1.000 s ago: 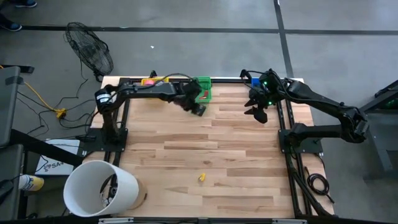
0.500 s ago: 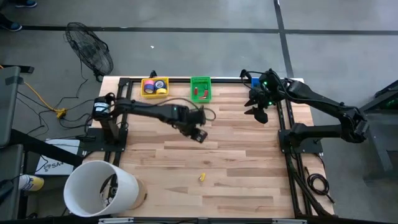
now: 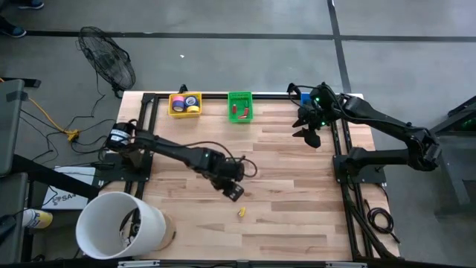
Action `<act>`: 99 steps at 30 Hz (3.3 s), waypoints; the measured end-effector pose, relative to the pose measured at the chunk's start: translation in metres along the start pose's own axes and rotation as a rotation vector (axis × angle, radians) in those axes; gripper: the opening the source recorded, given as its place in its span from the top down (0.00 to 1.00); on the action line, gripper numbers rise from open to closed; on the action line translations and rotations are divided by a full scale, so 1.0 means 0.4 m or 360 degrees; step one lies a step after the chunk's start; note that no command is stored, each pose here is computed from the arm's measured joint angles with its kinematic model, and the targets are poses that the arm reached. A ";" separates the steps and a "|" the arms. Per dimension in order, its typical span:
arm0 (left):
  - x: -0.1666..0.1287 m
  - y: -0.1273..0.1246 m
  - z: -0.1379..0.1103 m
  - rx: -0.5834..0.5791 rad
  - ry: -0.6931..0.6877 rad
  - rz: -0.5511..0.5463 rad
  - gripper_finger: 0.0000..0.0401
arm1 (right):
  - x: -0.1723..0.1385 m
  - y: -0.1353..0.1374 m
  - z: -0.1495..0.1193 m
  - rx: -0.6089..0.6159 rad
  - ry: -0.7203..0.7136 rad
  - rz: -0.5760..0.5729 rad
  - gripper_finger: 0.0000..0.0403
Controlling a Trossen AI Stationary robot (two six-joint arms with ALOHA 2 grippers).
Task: Pick and place Stapler, Stapler remover, tape
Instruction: Put the yellow stapler into the green basket
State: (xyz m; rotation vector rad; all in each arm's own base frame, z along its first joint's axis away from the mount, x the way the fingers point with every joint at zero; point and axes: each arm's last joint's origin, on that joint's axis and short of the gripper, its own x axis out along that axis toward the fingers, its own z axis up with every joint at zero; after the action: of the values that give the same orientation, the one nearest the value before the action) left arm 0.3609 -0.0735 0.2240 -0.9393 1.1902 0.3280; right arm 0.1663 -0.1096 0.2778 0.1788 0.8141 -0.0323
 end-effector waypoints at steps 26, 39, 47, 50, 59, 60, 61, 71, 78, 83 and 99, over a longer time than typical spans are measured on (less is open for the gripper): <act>-0.001 -0.063 -0.001 0.0197 -0.0161 -0.0319 0.67 | 0.000 0.000 -0.001 0.0003 0.0003 0.0002 0.52; 0.003 -0.076 -0.028 0.0276 -0.0181 -0.0309 0.66 | 0.000 0.001 -0.002 0.0010 0.0014 0.0006 0.52; 0.017 -0.075 -0.032 0.0290 -0.0163 -0.0283 0.45 | 0.000 0.001 -0.002 0.0015 0.0014 0.0006 0.52; 0.025 -0.077 -0.032 0.0338 -0.0137 -0.0303 0.40 | 0.000 0.001 -0.002 0.0027 0.0014 0.0006 0.52; 0.064 -0.081 -0.031 0.0390 -0.0121 -0.0311 0.39 | 0.000 0.001 -0.002 0.0046 0.0015 0.0006 0.52; 0.070 -0.081 -0.030 0.0390 -0.0129 -0.0302 0.39 | 0.000 0.001 -0.002 0.0047 0.0015 0.0006 0.52; 0.075 -0.075 -0.032 0.0392 -0.0124 -0.0264 0.39 | 0.000 0.001 -0.002 0.0046 0.0015 0.0006 0.52; 0.104 -0.082 -0.062 0.0431 -0.0204 -0.0163 0.39 | 0.000 0.001 -0.002 0.0053 0.0015 0.0006 0.52; 0.122 -0.105 -0.066 0.0467 -0.0282 0.0087 0.39 | 0.000 0.001 -0.002 0.0053 0.0015 0.0006 0.52; 0.142 -0.146 -0.049 0.0553 -0.0229 0.0175 0.39 | 0.001 0.001 -0.002 0.0058 0.0013 0.0005 0.52; 0.148 -0.167 -0.047 0.0470 -0.0118 0.0173 0.39 | 0.012 -0.005 -0.004 0.0069 0.0048 0.0025 0.52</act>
State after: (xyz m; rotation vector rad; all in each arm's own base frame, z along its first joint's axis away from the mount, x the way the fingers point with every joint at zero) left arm 0.4158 -0.1419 0.1998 -0.6027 1.1858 0.2628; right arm 0.1684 -0.1109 0.2730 0.2272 0.8427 -0.0324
